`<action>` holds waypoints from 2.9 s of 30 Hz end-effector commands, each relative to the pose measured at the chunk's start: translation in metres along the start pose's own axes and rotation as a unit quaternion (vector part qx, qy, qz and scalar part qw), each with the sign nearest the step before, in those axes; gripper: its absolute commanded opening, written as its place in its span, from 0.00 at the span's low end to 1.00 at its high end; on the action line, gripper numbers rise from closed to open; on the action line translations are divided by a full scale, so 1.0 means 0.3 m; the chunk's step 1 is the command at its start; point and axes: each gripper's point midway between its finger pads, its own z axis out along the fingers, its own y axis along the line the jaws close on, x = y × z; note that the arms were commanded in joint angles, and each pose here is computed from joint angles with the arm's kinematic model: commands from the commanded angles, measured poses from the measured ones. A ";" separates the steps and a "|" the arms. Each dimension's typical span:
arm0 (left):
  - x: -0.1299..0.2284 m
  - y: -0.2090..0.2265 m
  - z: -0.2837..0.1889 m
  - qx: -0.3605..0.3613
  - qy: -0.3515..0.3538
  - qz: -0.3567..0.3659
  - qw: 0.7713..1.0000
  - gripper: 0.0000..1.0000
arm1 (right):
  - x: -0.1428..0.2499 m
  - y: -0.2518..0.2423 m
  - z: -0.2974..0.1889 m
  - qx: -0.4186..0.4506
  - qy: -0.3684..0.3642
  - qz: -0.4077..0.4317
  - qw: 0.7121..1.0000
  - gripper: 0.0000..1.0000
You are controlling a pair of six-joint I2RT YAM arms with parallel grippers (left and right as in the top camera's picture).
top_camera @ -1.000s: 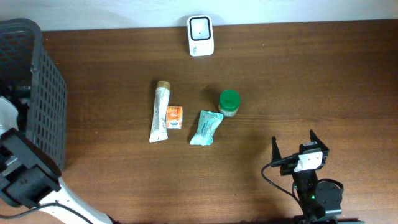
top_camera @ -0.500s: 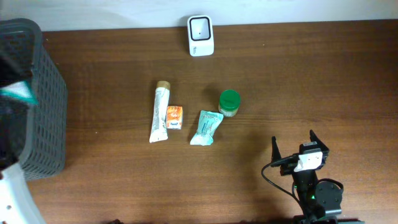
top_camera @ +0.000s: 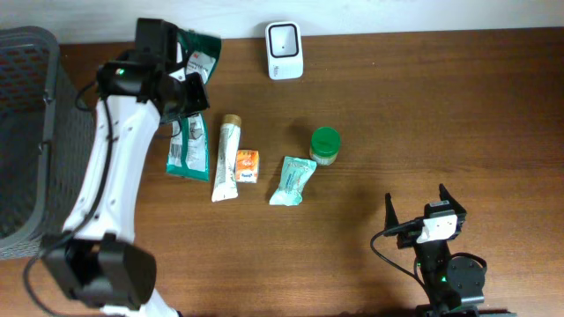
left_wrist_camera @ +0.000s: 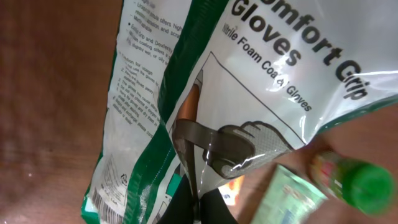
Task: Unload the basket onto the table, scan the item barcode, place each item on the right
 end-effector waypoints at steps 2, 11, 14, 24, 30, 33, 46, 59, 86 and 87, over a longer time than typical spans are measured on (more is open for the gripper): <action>0.020 0.092 0.157 -0.081 0.032 -0.044 0.995 0.00 | 0.008 0.002 0.001 -0.002 0.000 -0.003 1.000 0.98; 0.118 0.177 0.362 -0.149 0.109 -0.034 0.982 0.00 | 0.008 0.002 0.001 -0.002 0.000 -0.003 1.000 0.99; 0.172 0.167 0.429 -0.139 0.147 -0.035 0.979 0.00 | 0.008 0.002 0.001 -0.001 0.000 -0.003 1.000 0.98; 0.309 -0.036 0.572 -0.043 0.218 -0.020 0.975 0.00 | 0.008 0.002 0.001 -0.001 0.000 -0.003 1.000 0.98; 0.353 -0.157 0.604 -0.018 0.216 0.015 0.976 0.62 | 0.008 0.002 0.001 -0.002 0.000 -0.003 1.000 0.98; 0.310 -0.159 0.575 -0.012 0.206 0.019 0.978 0.72 | 0.008 0.002 0.001 -0.002 0.001 -0.003 1.000 0.98; -0.217 -0.014 -0.162 -0.006 -0.026 0.050 0.998 0.72 | 0.008 0.002 0.001 -0.002 0.001 -0.003 1.000 0.98; -0.126 0.520 -0.281 -0.084 0.038 -0.063 0.994 0.82 | 0.008 0.002 0.001 -0.002 0.000 -0.003 1.000 0.98; -0.236 0.104 -0.166 0.045 -0.033 0.118 0.991 0.80 | 0.008 0.002 0.001 -0.002 0.001 -0.003 1.000 0.99; -0.241 0.087 -0.165 0.048 -0.038 0.123 0.991 0.80 | 0.008 0.002 0.001 -0.002 0.000 -0.003 1.000 0.98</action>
